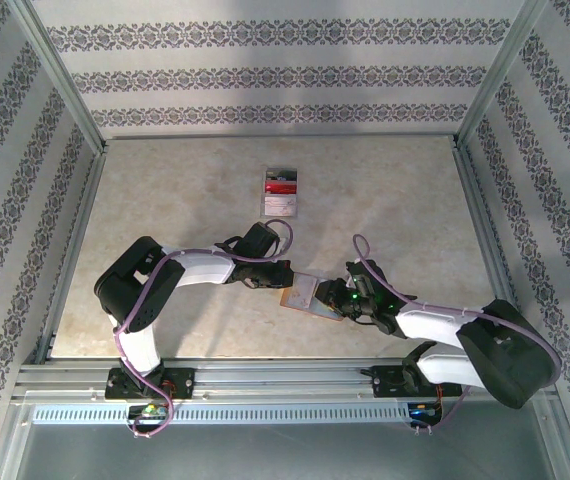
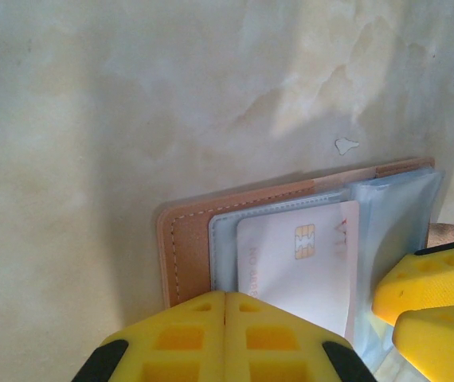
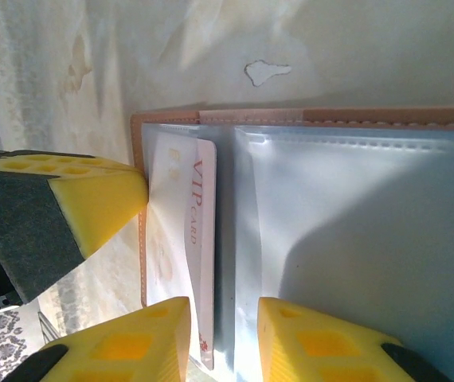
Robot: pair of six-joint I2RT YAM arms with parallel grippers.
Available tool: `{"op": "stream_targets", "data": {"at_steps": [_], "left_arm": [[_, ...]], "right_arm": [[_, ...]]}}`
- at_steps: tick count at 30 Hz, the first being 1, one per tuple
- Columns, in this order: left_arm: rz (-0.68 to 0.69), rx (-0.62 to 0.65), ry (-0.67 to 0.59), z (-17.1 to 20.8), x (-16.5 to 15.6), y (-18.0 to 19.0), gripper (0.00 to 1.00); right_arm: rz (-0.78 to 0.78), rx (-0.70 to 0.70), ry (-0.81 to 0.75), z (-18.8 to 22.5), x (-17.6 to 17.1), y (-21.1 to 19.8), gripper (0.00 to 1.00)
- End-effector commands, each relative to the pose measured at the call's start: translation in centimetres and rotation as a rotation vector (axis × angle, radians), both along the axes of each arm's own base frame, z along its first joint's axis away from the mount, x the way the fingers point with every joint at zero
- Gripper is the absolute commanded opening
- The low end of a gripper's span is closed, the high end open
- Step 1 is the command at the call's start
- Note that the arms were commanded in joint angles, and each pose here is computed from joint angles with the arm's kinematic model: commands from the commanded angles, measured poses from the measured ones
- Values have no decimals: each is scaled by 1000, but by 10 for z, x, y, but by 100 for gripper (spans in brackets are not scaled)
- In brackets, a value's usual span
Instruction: Take the credit cards out of the card holder
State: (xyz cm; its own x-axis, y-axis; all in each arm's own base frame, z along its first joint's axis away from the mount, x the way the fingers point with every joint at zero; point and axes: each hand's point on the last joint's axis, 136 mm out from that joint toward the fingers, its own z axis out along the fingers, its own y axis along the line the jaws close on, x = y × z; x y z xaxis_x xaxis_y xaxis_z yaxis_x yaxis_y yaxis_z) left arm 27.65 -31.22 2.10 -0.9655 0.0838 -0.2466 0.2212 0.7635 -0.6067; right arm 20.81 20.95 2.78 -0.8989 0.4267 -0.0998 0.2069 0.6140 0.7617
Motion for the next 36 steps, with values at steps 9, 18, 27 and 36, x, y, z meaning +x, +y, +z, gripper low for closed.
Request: {"op": "stream_targets", "data": {"at_steps": [9, 18, 27, 36], "left_arm": [[0, 58, -62, 36, 9, 8, 3], [-27, -89, -62, 64, -1, -16, 1], [-45, -69, 12, 23, -10, -25, 0], [-41, -24, 51, -4, -12, -21, 0]], "right_arm": [[-26, -135, 79, -24, -19, -33, 30], [-12, -126, 60, -18, -17, -33, 24], [-6, -131, 62, -20, -19, -34, 24], [4, -127, 50, -16, -18, -32, 25]]}}
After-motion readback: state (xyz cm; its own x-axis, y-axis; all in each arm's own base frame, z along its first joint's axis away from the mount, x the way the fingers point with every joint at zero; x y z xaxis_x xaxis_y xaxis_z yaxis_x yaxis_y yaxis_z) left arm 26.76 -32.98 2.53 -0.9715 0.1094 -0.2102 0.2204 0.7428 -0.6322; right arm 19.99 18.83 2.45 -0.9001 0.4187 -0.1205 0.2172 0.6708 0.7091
